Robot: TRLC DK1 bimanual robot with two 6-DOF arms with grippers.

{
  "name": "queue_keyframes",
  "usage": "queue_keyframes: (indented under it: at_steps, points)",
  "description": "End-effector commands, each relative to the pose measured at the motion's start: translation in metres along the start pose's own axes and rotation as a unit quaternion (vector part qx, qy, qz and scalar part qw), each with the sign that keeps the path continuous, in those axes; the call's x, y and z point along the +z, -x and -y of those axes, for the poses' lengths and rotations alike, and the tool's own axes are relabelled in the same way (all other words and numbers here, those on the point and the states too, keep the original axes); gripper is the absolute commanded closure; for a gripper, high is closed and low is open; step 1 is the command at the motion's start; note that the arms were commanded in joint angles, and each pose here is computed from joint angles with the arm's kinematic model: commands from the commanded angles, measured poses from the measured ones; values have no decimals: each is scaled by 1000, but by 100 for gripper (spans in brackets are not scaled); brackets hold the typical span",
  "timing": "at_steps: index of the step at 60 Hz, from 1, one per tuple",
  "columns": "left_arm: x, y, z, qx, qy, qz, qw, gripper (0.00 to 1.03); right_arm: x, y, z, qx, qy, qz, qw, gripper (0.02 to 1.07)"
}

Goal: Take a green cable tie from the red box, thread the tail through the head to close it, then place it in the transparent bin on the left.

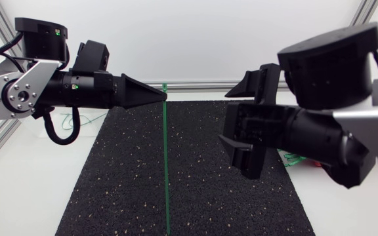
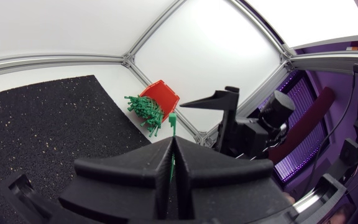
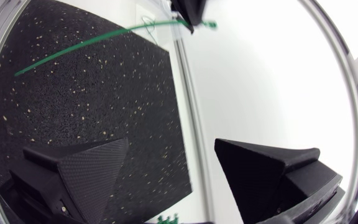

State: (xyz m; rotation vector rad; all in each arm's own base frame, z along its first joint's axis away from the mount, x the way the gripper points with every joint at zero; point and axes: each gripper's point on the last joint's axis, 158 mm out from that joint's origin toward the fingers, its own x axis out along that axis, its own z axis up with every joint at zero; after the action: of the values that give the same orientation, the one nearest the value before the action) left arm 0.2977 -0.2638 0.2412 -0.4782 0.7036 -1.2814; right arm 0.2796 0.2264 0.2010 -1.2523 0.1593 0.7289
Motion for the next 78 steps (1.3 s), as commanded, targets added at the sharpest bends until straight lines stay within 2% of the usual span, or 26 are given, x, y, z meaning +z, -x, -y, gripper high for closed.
queue_keyframes:
  at_steps: [1, 6, 12, 19, 30, 42, 50, 73, 78]
  points:
    - [12, 0, 2, -10, 8, 2, 1000, 100, 12, 14, -14, -39, 124, 42, 991, 6]
    - [13, 0, 2, -13, 13, 1, 1000, 100, 19, 16, -29, -47, 186, 60, 980, 6]
    - [11, -4, 0, -23, 24, -8, 999, 100, 28, 18, -31, -63, 232, 73, 968, 6]
    - [9, -10, -3, -27, 32, -17, 999, 100, 31, 14, -45, -53, 292, 88, 951, 6]
    - [6, -15, -9, -30, 42, -24, 998, 100, 32, 0, -84, -78, 425, 127, 893, 6]
    - [7, -18, -19, -33, 57, -30, 997, 100, 39, -12, -112, -99, 505, 164, 841, 6]
    - [11, -16, -18, -39, 60, -31, 997, 100, 43, -17, -127, -93, 527, 183, 825, 6]
    - [13, -11, -18, -46, 72, -32, 996, 100, 49, -24, -174, -77, 553, 210, 803, 6]
    - [12, -10, -17, -48, 73, -33, 996, 100, 61, -22, -174, -100, 550, 221, 799, 7]
